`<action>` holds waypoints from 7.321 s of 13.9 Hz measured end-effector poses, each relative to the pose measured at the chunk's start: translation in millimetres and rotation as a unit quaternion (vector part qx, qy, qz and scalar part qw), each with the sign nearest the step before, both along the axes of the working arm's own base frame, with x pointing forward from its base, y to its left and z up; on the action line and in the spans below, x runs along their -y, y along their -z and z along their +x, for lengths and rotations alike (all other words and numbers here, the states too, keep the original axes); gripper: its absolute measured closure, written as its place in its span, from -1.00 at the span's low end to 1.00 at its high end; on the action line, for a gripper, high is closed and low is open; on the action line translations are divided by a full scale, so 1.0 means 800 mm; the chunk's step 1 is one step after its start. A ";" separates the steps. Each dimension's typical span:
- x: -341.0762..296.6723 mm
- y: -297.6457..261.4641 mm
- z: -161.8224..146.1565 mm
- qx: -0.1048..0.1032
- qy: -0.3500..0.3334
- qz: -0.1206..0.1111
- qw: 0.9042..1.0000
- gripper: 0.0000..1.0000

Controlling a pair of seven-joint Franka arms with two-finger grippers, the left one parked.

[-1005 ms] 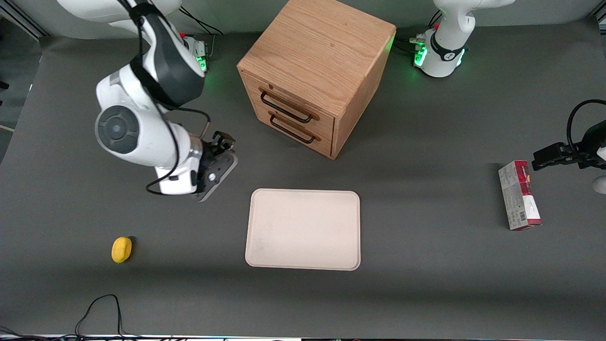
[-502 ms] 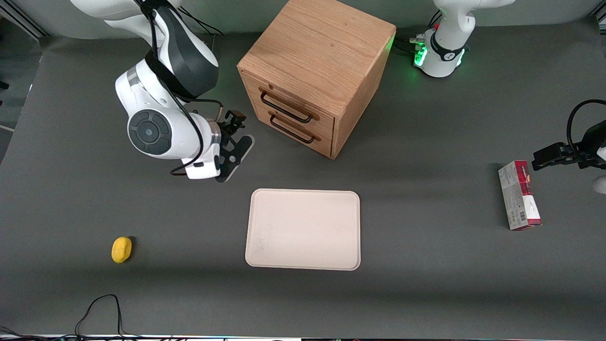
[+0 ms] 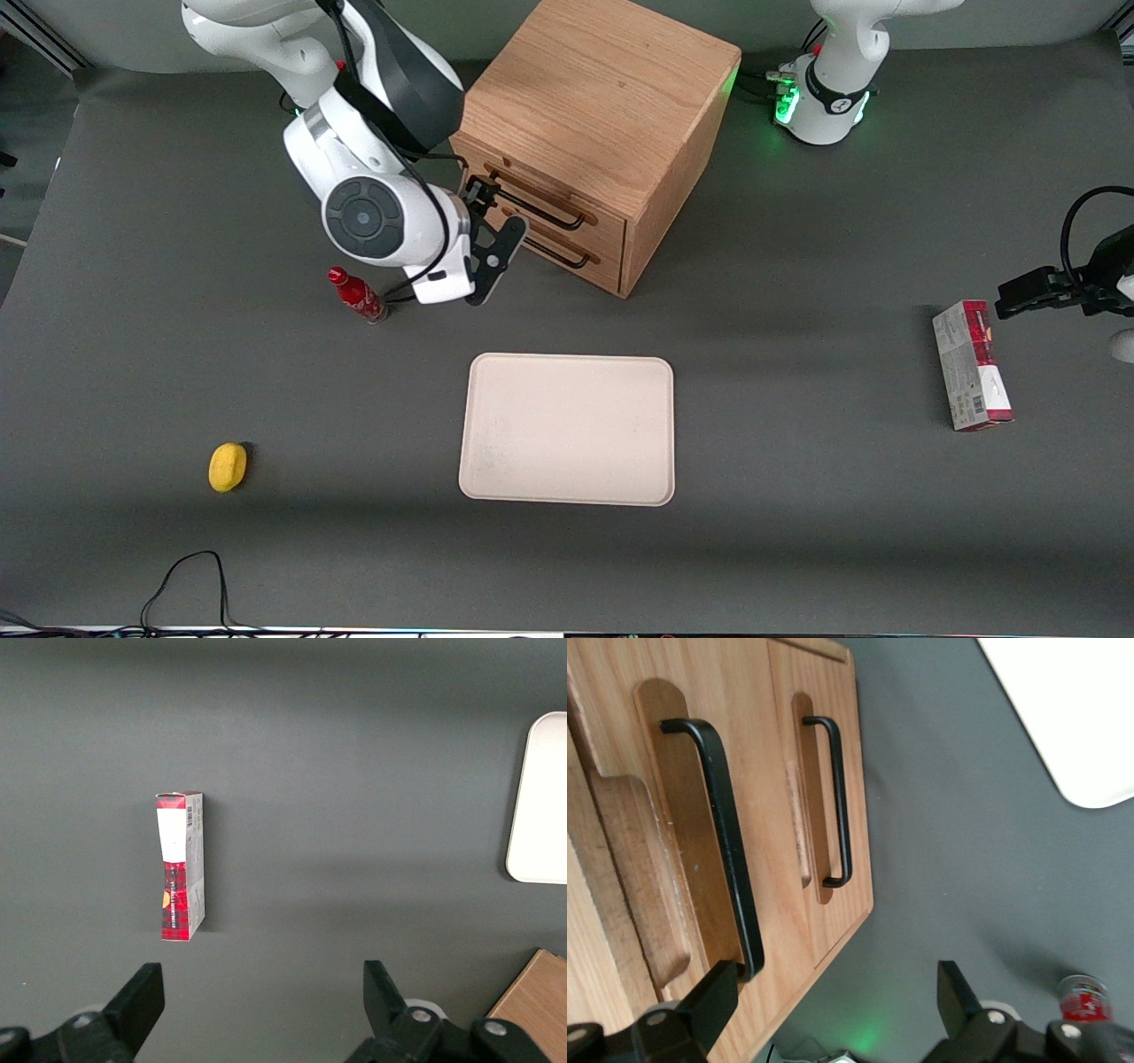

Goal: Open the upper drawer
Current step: 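Move the right gripper toward the upper drawer's black handle, then hook the right gripper onto the upper drawer's black handle, then pull the upper drawer outward from the cabinet with the right gripper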

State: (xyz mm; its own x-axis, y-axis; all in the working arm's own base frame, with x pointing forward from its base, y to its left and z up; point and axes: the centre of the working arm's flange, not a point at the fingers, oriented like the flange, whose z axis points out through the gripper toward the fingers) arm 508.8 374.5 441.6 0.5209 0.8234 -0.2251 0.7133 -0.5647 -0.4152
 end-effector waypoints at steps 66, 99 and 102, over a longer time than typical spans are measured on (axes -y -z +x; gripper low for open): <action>0.033 0.075 0.054 0.089 0.058 -0.012 0.994 -1.00; 0.122 0.056 0.158 0.145 0.113 -0.021 0.983 -1.00; 0.130 0.053 0.164 0.150 0.117 -0.023 0.981 -1.00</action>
